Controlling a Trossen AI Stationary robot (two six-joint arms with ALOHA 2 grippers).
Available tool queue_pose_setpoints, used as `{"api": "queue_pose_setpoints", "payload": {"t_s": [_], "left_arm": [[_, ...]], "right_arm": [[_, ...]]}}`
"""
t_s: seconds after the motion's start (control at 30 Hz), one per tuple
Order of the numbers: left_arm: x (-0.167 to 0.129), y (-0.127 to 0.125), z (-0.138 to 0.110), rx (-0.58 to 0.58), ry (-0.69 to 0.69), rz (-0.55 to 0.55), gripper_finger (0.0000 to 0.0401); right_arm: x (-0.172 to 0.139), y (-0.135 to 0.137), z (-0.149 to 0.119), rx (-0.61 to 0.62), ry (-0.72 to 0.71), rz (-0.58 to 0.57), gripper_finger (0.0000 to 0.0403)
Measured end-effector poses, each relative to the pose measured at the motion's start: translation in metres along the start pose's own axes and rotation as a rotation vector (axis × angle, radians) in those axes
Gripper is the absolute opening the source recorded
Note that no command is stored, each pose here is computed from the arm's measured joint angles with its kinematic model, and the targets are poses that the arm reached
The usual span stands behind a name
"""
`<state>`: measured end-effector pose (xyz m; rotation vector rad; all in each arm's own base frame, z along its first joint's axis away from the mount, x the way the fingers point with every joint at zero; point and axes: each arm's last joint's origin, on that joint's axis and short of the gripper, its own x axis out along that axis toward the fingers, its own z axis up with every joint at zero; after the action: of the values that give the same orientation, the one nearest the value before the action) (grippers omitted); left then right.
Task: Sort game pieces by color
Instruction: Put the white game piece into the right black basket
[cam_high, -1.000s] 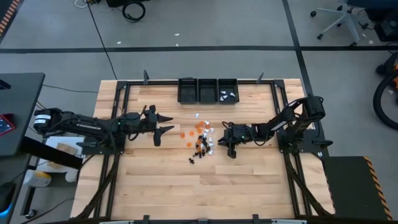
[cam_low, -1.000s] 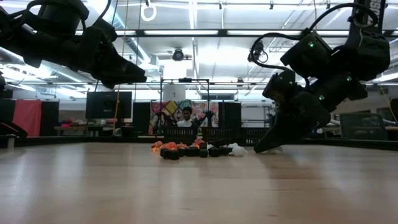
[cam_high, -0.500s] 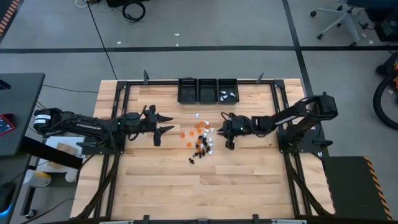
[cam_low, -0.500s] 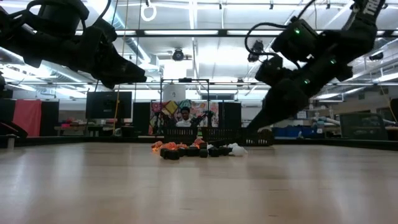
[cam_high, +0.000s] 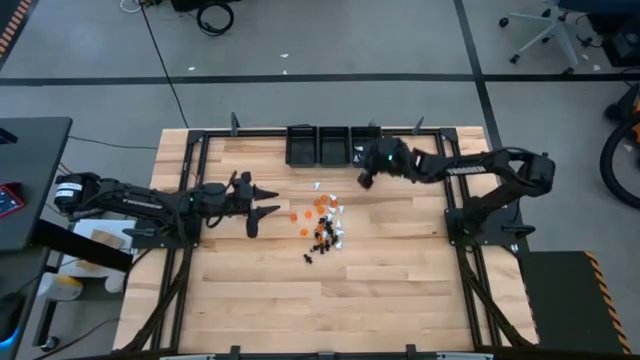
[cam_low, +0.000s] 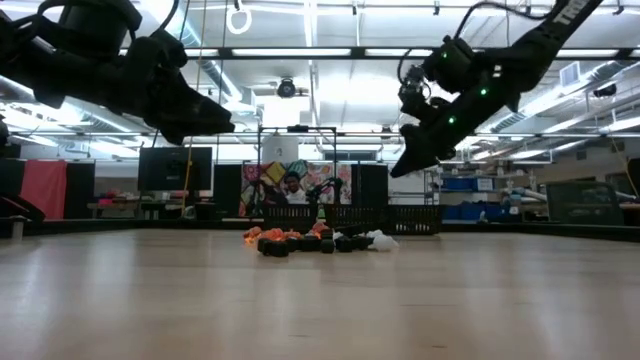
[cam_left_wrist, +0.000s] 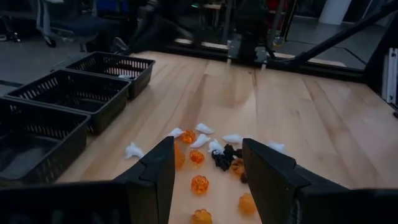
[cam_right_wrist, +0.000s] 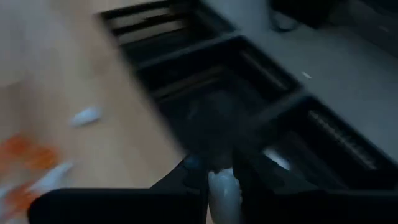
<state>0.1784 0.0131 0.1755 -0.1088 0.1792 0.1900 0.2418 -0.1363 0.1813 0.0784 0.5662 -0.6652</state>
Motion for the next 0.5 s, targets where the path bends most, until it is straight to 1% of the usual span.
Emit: {"api": "queue_pose_setpoints", "payload": {"t_s": [0.07,0.17,0.33,0.5], "left_arm": [[0.000,-0.001,-0.001,0.002,0.006,-0.005,0.0167],[0.000,-0.002,-0.002,0.004,0.017,-0.009,0.0167],[0.000,-0.002,-0.005,0.015,0.050,-0.006,0.0167],[0.000,-0.001,-0.006,0.042,0.057,-0.006,0.0167]], "right_arm": [[0.008,-0.014,-0.002,0.050,0.000,-0.036,0.0067],[0.020,-0.028,-0.007,0.096,0.002,-0.044,0.0067],[0.035,-0.038,-0.015,0.141,0.014,-0.012,0.0070],[0.034,-0.044,-0.016,0.146,0.026,0.027,0.0097]]}}
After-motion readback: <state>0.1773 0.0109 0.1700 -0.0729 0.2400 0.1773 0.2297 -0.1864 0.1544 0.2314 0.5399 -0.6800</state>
